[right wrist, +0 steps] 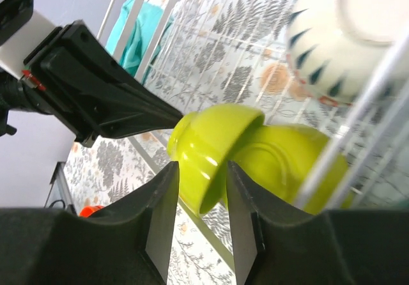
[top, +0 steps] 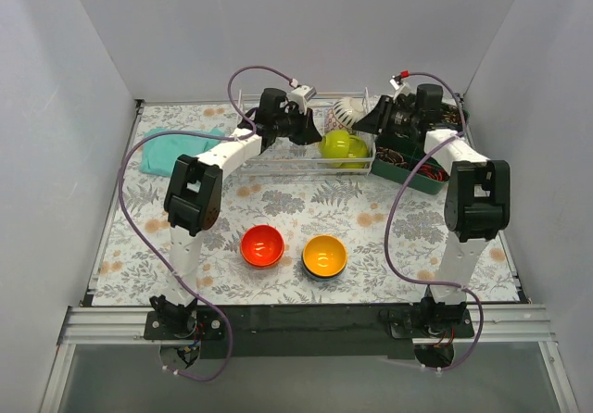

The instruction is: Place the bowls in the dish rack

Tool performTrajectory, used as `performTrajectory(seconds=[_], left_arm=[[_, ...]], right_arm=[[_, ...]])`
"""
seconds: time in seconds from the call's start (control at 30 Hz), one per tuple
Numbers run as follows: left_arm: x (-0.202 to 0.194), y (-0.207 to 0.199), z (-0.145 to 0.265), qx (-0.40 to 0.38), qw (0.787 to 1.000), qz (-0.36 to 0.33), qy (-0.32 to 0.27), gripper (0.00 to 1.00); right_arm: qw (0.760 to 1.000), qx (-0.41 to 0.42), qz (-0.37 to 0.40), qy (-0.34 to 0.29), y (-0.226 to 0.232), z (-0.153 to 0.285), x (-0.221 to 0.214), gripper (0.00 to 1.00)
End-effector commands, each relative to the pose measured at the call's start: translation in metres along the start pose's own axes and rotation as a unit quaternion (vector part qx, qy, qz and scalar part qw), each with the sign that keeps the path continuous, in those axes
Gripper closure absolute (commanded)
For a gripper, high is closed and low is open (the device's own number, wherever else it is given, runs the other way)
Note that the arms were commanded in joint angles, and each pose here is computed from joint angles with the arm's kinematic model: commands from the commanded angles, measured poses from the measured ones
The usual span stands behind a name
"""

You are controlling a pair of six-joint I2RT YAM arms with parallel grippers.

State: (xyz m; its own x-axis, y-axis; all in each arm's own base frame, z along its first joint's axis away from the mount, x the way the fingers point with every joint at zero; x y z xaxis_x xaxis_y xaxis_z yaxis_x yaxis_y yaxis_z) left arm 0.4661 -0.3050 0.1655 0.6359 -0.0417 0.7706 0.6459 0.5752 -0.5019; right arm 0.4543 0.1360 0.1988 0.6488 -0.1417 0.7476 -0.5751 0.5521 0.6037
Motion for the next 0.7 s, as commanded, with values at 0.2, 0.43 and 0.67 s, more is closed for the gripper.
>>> performTrajectory(seconds=[0.2,0.43,0.67], left_arm=[[0.012,-0.024,-0.016,-0.035,0.999,-0.018,-0.019,1.00],[0.012,-0.038,-0.026,-0.053,0.998,-0.018,-0.019,1.00],[0.012,-0.048,-0.036,-0.069,0.997,-0.019,-0.024,1.00]], right_arm=[[0.996,-0.074,0.034,-0.031,-0.019,0.061,0.015,0.55],[0.996,-0.078,0.039,-0.034,-0.015,0.067,0.014,0.55],[0.995,-0.082,0.038,-0.034,-0.013,0.070,0.011,0.55]])
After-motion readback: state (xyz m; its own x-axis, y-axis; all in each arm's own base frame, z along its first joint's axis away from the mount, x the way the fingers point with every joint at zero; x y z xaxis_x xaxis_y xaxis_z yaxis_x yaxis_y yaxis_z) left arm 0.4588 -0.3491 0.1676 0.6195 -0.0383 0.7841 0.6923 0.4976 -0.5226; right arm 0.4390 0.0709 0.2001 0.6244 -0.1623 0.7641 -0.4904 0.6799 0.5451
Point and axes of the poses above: each gripper's point midway between its finger pads, its own z axis back along the fingers, its own y axis along the line the jaws close on, x = y × z, the point moved 6 cm from there along z, back along the fingers, and after that the axes turned 8 degrees about z, right-handed, at the moved point
